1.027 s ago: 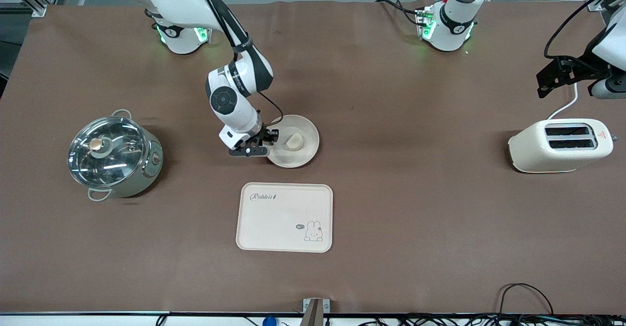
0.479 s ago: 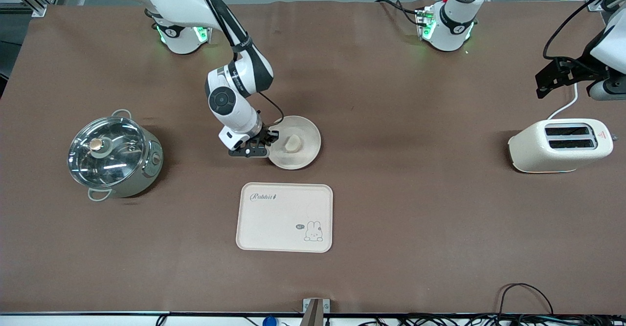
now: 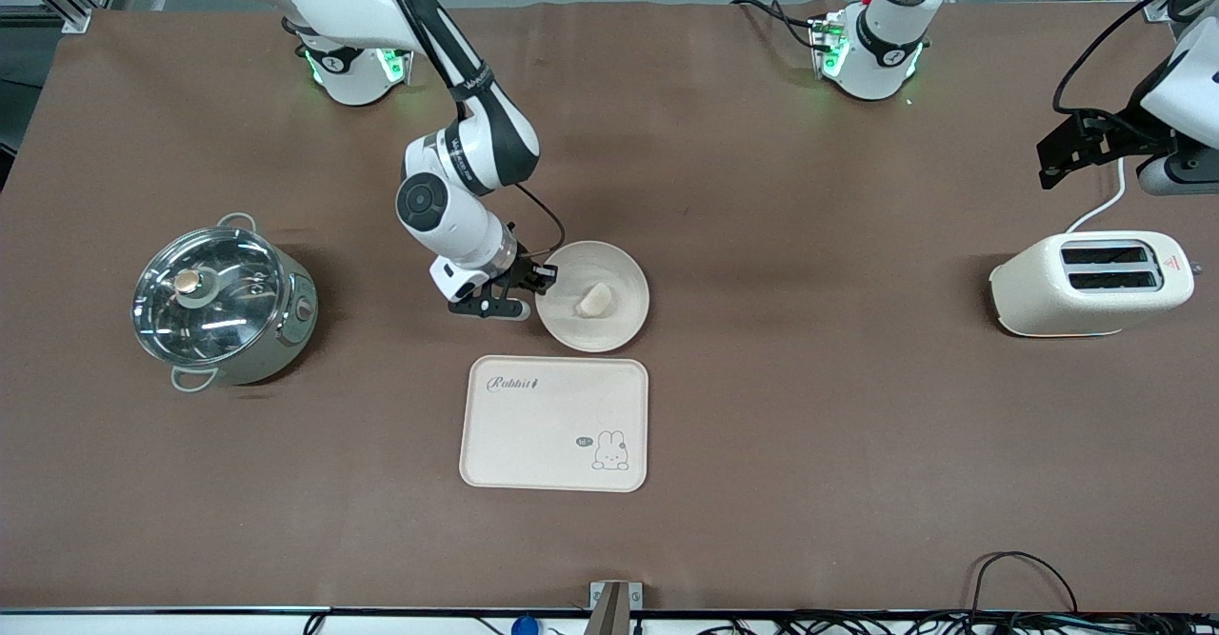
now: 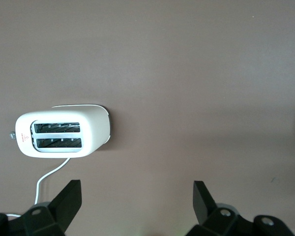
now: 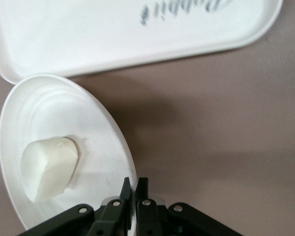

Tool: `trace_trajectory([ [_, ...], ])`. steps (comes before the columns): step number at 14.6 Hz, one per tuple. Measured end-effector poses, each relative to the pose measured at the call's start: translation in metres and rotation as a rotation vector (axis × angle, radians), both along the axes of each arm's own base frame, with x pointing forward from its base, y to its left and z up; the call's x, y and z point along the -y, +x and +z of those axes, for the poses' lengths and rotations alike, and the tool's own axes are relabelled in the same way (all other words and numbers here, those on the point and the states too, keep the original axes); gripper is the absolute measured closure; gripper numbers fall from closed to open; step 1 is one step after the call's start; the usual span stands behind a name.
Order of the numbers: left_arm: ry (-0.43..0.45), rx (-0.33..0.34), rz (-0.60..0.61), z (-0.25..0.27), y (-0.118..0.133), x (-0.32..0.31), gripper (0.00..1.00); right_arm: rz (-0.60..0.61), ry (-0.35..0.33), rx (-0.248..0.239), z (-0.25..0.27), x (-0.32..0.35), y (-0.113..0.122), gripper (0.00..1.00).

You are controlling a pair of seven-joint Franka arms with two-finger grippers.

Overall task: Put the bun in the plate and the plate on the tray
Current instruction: 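Slide the plate with the right gripper onto the Rabbit tray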

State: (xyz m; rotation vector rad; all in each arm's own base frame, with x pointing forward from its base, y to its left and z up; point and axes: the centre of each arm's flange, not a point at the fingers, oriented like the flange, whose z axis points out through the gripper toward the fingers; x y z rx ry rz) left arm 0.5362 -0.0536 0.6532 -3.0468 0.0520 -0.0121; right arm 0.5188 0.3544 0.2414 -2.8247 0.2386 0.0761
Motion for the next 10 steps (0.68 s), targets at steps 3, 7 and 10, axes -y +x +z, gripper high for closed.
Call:
trace_trajectory([
  [3,0.000,-0.001,0.000,0.000,0.000,0.000,0.00,-0.046,0.061,0.036,0.031,0.001,0.029,0.94],
  [7,0.000,-0.001,0.000,0.000,0.000,0.000,0.00,-0.117,0.105,0.066,0.048,0.020,0.066,0.94],
  [10,0.000,-0.001,0.000,0.000,0.000,0.000,0.00,-0.182,0.108,0.051,0.030,0.048,0.088,0.94],
])
